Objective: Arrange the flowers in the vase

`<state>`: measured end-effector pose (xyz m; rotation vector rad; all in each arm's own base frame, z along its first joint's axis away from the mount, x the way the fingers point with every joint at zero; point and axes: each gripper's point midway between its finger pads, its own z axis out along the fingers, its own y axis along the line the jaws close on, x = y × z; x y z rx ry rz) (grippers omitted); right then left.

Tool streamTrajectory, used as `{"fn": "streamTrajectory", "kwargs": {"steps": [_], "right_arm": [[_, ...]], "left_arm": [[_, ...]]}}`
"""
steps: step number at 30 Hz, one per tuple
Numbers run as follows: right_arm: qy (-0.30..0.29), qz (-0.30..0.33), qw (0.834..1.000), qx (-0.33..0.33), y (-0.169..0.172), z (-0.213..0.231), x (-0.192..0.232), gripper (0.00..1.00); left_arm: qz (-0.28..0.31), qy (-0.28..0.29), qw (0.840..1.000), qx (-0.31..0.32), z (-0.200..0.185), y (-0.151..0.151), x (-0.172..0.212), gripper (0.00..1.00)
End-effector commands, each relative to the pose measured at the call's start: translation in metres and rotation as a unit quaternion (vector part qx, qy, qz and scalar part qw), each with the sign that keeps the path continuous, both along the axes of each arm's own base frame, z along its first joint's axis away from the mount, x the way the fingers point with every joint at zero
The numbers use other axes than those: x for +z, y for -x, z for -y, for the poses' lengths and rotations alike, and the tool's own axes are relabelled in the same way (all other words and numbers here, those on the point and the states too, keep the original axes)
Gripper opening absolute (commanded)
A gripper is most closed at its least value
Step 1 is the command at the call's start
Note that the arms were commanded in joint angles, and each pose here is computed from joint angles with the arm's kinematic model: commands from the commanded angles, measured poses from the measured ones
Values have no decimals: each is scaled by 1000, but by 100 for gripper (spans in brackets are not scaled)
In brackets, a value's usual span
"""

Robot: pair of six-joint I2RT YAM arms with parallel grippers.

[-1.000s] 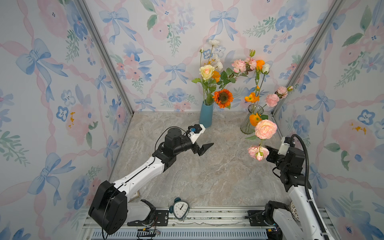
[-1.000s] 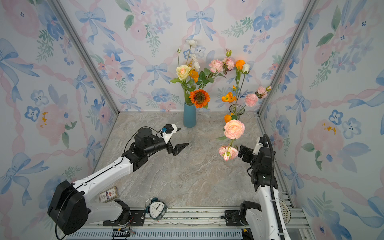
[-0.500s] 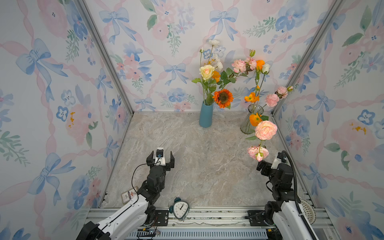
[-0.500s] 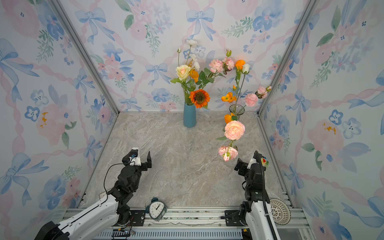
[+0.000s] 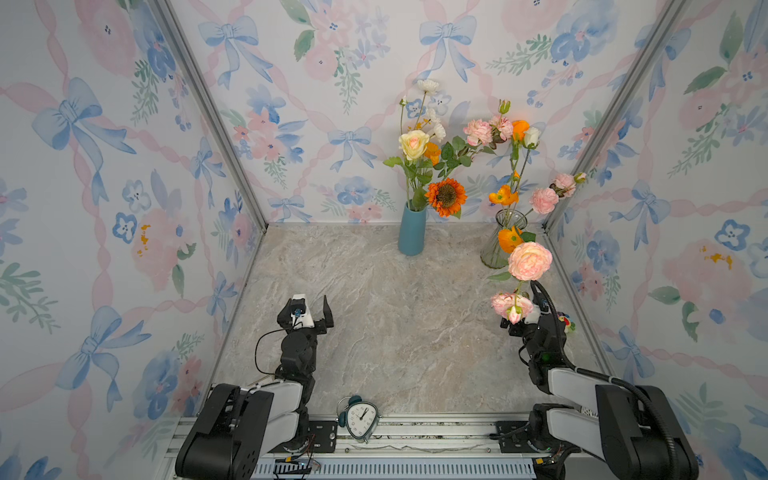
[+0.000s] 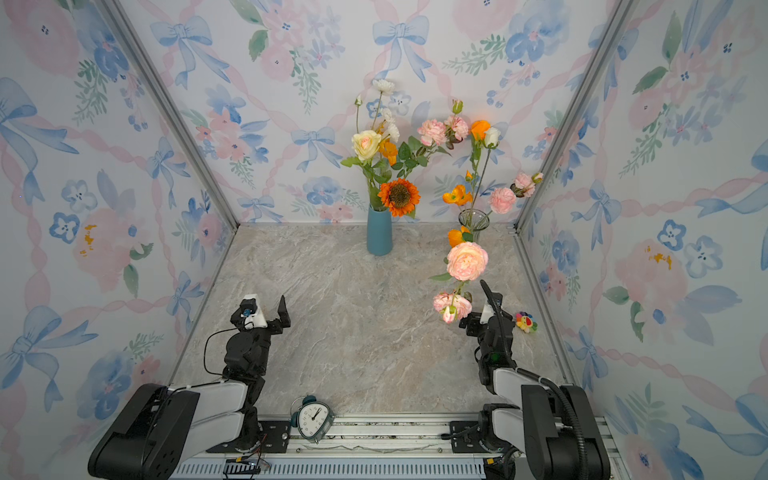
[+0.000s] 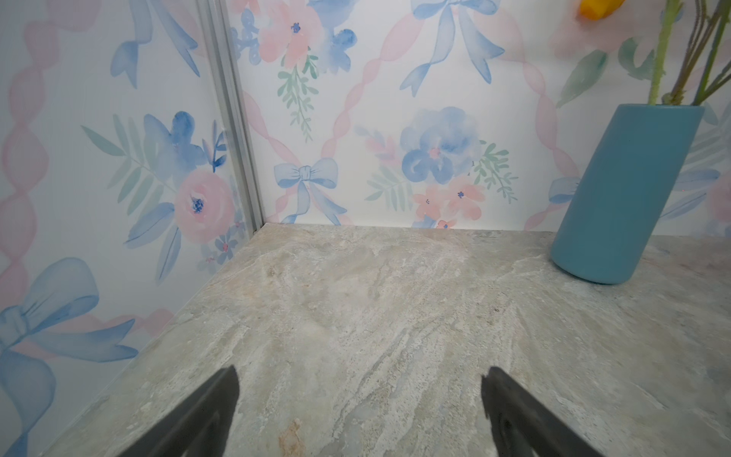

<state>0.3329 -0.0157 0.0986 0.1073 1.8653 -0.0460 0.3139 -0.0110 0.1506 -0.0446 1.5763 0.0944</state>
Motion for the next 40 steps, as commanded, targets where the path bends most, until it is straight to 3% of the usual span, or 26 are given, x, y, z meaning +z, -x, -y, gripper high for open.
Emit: {"fn": "streamTrajectory", "kwargs": {"steps": [1,7,11,15,20,24,40], "right_arm": [[5,76,997,28,-22,-9,34,97],[-3,83,995,47,-39,-15,15,97],[-9,32,999,9,-54,-2,6,97],[9,-9,999,33,-66,-15,0,97],[9,-8,999,32,-65,-15,0,97],[3,12,1000,25,-60,-10,3,97],[33,-14,999,4,-66,-12,0,97]], "left_arm": [[32,-11,999,-43,13,-4,13,98],[62,-27,996,-51,16,-6,8,98],[19,-19,999,-37,12,-16,-5,98],[-1,-21,1000,-17,9,-32,-11,98],[-16,-14,999,35,-5,-39,-15,98],[-16,-14,999,37,-5,-40,-15,98],[-30,-5,999,35,-8,-46,-19,98]]}}
